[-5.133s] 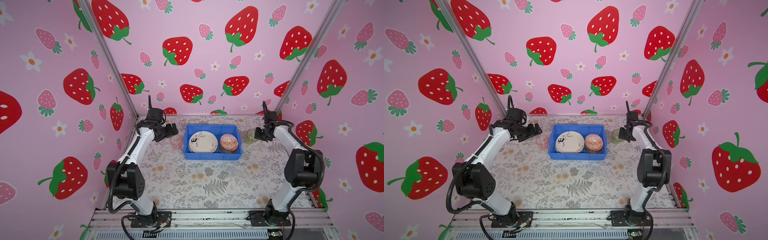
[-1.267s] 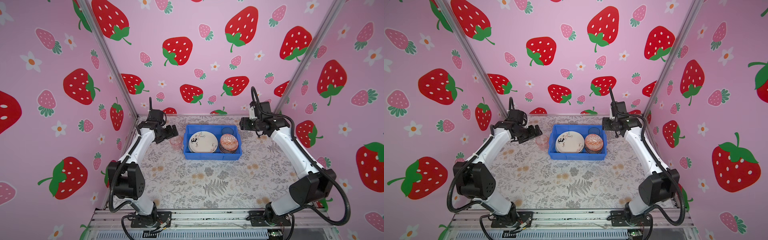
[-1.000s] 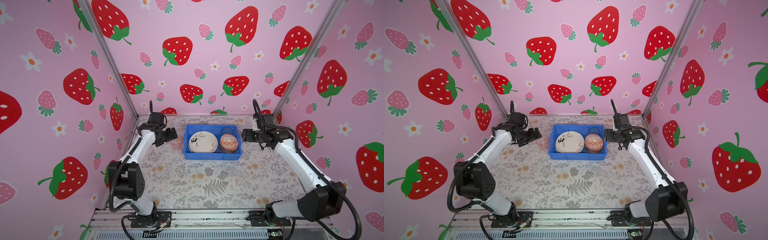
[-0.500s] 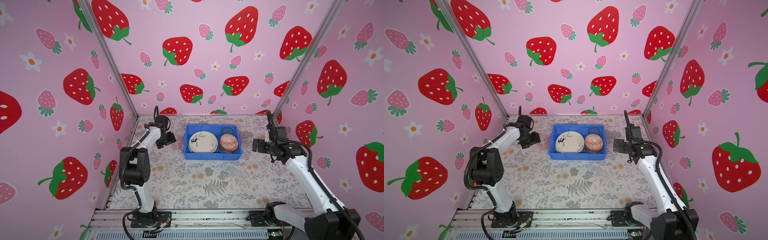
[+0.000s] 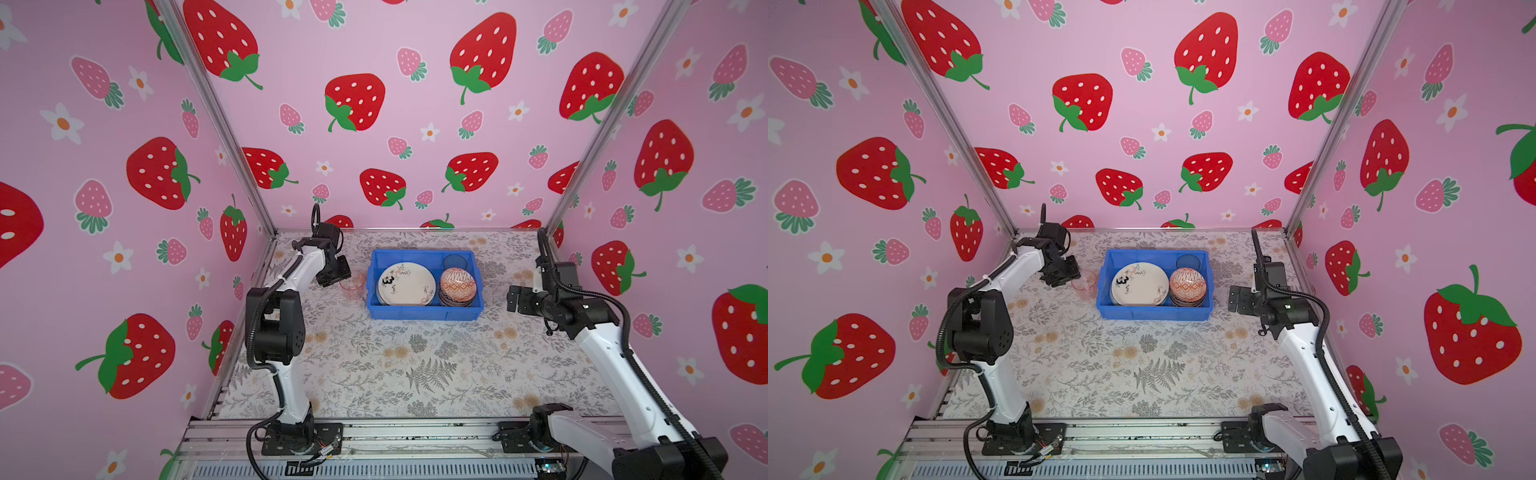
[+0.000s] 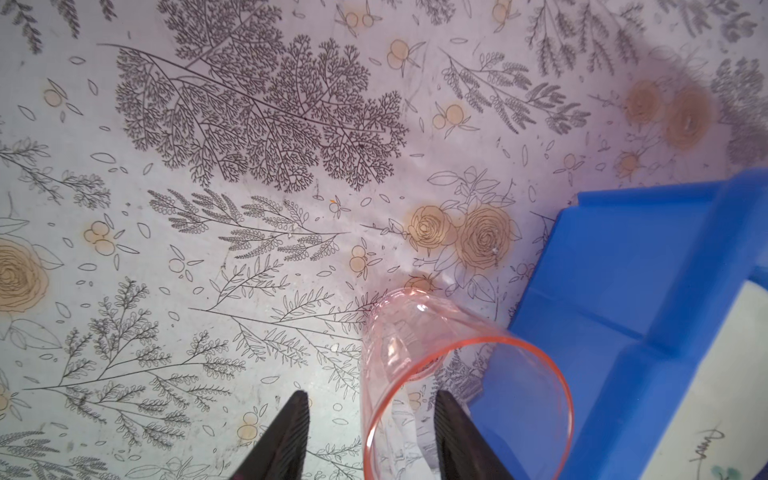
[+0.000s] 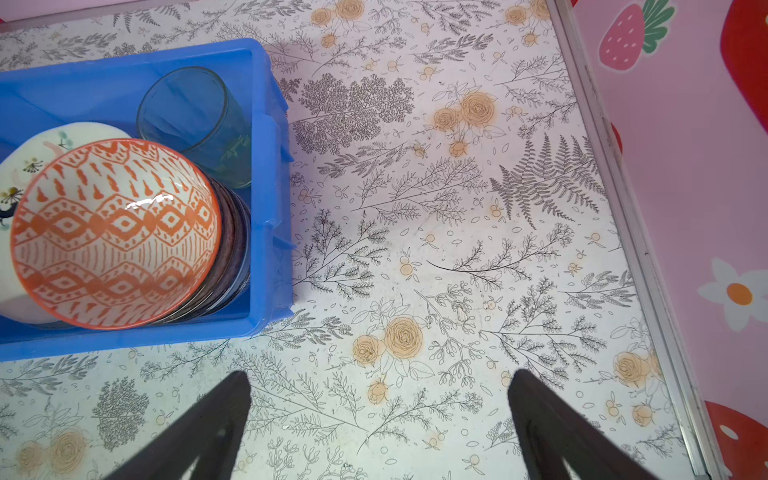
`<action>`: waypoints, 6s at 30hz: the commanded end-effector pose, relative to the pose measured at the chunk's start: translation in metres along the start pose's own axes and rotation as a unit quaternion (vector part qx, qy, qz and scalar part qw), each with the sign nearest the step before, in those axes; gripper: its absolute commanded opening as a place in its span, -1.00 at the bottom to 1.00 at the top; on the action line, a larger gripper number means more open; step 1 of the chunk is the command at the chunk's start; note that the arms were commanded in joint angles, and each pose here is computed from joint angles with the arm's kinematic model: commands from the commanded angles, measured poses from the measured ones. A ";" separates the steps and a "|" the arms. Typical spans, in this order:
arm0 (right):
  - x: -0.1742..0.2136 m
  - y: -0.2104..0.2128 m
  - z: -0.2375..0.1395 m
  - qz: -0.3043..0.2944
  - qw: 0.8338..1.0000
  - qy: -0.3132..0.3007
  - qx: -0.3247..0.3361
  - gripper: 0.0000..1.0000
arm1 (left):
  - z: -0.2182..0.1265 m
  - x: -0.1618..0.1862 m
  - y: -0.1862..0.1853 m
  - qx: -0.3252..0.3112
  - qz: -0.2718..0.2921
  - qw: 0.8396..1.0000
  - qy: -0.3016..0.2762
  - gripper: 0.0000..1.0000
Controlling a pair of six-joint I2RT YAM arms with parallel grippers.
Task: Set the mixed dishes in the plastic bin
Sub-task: 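Grasp the pink-rimmed clear cup with the left gripper and lift it, then carry the pink-rimmed cup with the left gripper over the bin beside the green cup, then lower the pink-rimmed cup into the bin next to the green cup with the left gripper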
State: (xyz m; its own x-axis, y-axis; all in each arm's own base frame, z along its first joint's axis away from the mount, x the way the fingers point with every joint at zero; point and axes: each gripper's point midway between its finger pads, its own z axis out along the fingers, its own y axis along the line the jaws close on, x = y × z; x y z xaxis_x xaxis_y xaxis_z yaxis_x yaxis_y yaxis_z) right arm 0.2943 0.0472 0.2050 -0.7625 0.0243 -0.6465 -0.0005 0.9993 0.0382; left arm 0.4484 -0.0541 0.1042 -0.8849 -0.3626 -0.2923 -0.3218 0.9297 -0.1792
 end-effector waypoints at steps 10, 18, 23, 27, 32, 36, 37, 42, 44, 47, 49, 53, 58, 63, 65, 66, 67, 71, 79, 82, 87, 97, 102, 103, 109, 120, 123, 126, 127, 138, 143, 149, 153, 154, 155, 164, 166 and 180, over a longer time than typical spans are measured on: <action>0.011 0.003 0.002 -0.001 1.000 0.017 -0.015 0.99 | 0.005 0.006 -0.010 0.000 0.017 1.000 0.014 -0.40; 0.011 0.008 0.006 0.000 0.999 0.017 -0.028 0.99 | 0.004 0.011 -0.007 -0.006 0.032 0.999 0.020 -0.62; 0.005 0.019 0.015 -0.002 0.998 0.020 -0.051 0.99 | -0.001 0.015 -0.007 -0.005 0.041 0.999 0.021 -0.71; -0.003 0.025 0.021 -0.005 0.998 0.020 -0.063 0.99 | -0.001 0.017 -0.007 -0.013 0.052 0.998 0.031 -0.73; -0.006 0.028 0.023 -0.005 0.997 0.019 -0.070 0.99 | 0.007 0.023 -0.011 -0.016 0.059 0.997 0.043 -0.74; -0.003 0.027 0.025 -0.003 0.997 0.022 -0.068 0.99 | 0.007 0.024 -0.012 -0.021 0.067 0.997 0.045 -0.86; -0.003 0.027 0.026 -0.002 0.997 0.022 -0.068 0.99 | 0.006 0.024 -0.012 -0.022 0.066 0.997 0.046 -0.86; 0.000 0.029 0.027 -0.002 0.997 0.026 -0.072 0.99 | -0.012 0.020 -0.001 -0.058 0.079 0.994 0.041 -1.00; -0.001 0.029 0.026 -0.004 0.997 0.026 -0.072 0.99 | -0.025 0.016 0.007 -0.080 0.090 0.992 0.033 -1.00; -0.001 0.029 0.026 -0.007 0.997 0.028 -0.072 0.99 | -0.052 0.010 0.011 -0.094 0.096 0.991 0.016 -1.00; -0.002 0.030 0.026 -0.007 0.997 0.028 -0.074 0.99 | -0.071 0.007 0.006 -0.085 0.096 0.992 0.009 -1.00; 0.001 0.035 0.031 -0.004 0.996 0.032 -0.089 0.99 | -0.112 -0.006 -0.024 -0.023 0.104 0.994 -0.029 -1.00; 0.005 0.041 0.032 0.001 0.993 0.039 -0.107 0.99 | -0.143 -0.018 -0.081 0.107 0.104 0.987 -0.066 -1.00; 0.001 0.039 0.023 0.001 0.994 0.037 -0.104 0.99 | -0.157 -0.022 -0.125 0.168 0.117 0.975 -0.085 -1.00; -0.002 0.037 0.019 0.000 0.995 0.034 -0.097 0.99 | -0.159 -0.022 -0.150 0.208 0.126 0.966 -0.089 -1.00; -0.004 0.035 0.018 0.001 0.995 0.032 -0.095 0.99 | -0.159 -0.022 -0.161 0.223 0.130 0.962 -0.091 -1.00; -0.004 0.035 0.018 0.003 0.995 0.032 -0.096 0.99 | -0.159 -0.022 -0.172 0.236 0.134 0.958 -0.093 -1.00; -0.003 0.039 0.016 0.013 0.993 0.037 -0.107 0.99 | -0.150 -0.017 -0.214 0.277 0.157 0.943 -0.101 -1.00; -0.007 0.045 0.013 0.028 0.991 0.041 -0.125 0.99 | -0.121 -0.008 -0.289 0.371 0.195 0.900 -0.117 -1.00; -0.007 0.044 0.012 0.032 0.991 0.041 -0.123 0.99 | -0.105 -0.005 -0.307 0.392 0.199 0.893 -0.096 -1.00; -0.004 0.044 0.011 0.037 0.991 0.041 -0.123 0.99 | -0.078 0.004 -0.321 0.387 0.213 0.894 -0.079 -1.00; 0.001 0.041 0.014 0.034 0.992 0.048 -0.115 0.99 | -0.048 0.021 -0.340 0.386 0.230 0.892 -0.055 -1.00; 0.006 0.040 0.018 0.031 0.992 0.052 -0.113 0.99 | -0.035 0.026 -0.341 0.373 0.238 0.895 -0.049 -1.00; 0.006 0.039 0.018 0.029 0.992 0.053 -0.111 0.99 | -0.032 0.027 -0.341 0.371 0.239 0.896 -0.046 -1.00; 0.006 0.037 0.021 0.024 0.993 0.053 -0.104 0.99 | -0.022 0.033 -0.337 0.354 0.244 0.902 -0.036 -1.00; 0.015 0.031 0.029 0.019 0.993 0.061 -0.098 0.99 | -0.002 0.041 -0.330 0.318 0.261 0.911 -0.027 -1.00; 0.017 0.030 0.030 0.017 0.993 0.062 -0.097 0.99 | 0.003 0.042 -0.330 0.313 0.264 0.912 -0.025 -1.00; 0.017 0.028 0.030 0.018 0.993 0.062 -0.095 0.99 | 0.005 0.044 -0.331 0.315 0.262 0.912 -0.021 -1.00; 0.018 0.028 0.031 0.018 0.993 0.064 -0.095 0.99 | 0.005 0.043 -0.332 0.317 0.261 0.912 -0.022 -1.00; 0.019 0.026 0.033 0.020 0.993 0.064 -0.095 0.99 | -0.005 0.043 -0.340 0.329 0.261 0.907 -0.028 -1.00; 0.019 0.027 0.035 0.022 0.993 0.065 -0.097 0.99 | -0.014 0.044 -0.337 0.321 0.270 0.907 -0.033 -1.00; 0.017 0.028 0.036 0.022 0.993 0.064 -0.101 0.99 | -0.021 0.041 -0.332 0.308 0.277 0.909 -0.044 -1.00; 0.017 0.027 0.036 0.021 0.993 0.063 -0.100 0.99 | -0.027 0.040 -0.330 0.299 0.280 0.911 -0.051 -1.00; 0.017 0.027 0.035 0.021 0.993 0.063 -0.101 0.99 | -0.027 0.040 -0.330 0.297 0.282 0.911 -0.053 -1.00; 0.018 0.027 0.035 0.021 0.993 0.064 -0.101 0.99 | -0.028 0.040 -0.329 0.296 0.282 0.911 -0.053 -1.00; 0.018 0.027 0.034 0.022 0.993 0.062 -0.102 0.99 | -0.031 0.042 -0.329 0.291 0.287 0.911 -0.054 -0.99; 0.018 0.027 0.034 0.022 0.993 0.062 -0.102 0.99 | -0.031 0.041 -0.328 0.291 0.286 0.911 -0.055 -0.98; 0.017 0.026 0.033 0.022 0.993 0.061 -0.101 0.99 | -0.035 0.038 -0.336 0.305 0.280 0.908 -0.061 -0.55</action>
State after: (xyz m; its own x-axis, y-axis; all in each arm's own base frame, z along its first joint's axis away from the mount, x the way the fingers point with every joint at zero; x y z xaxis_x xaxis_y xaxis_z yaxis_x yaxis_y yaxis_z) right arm 0.3044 0.0759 0.1707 -0.8393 0.0711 -0.5391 -0.0684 0.9697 0.2344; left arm 0.5129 -0.3727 0.1502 -0.8292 0.1299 -0.5437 0.4136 0.7969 -0.4404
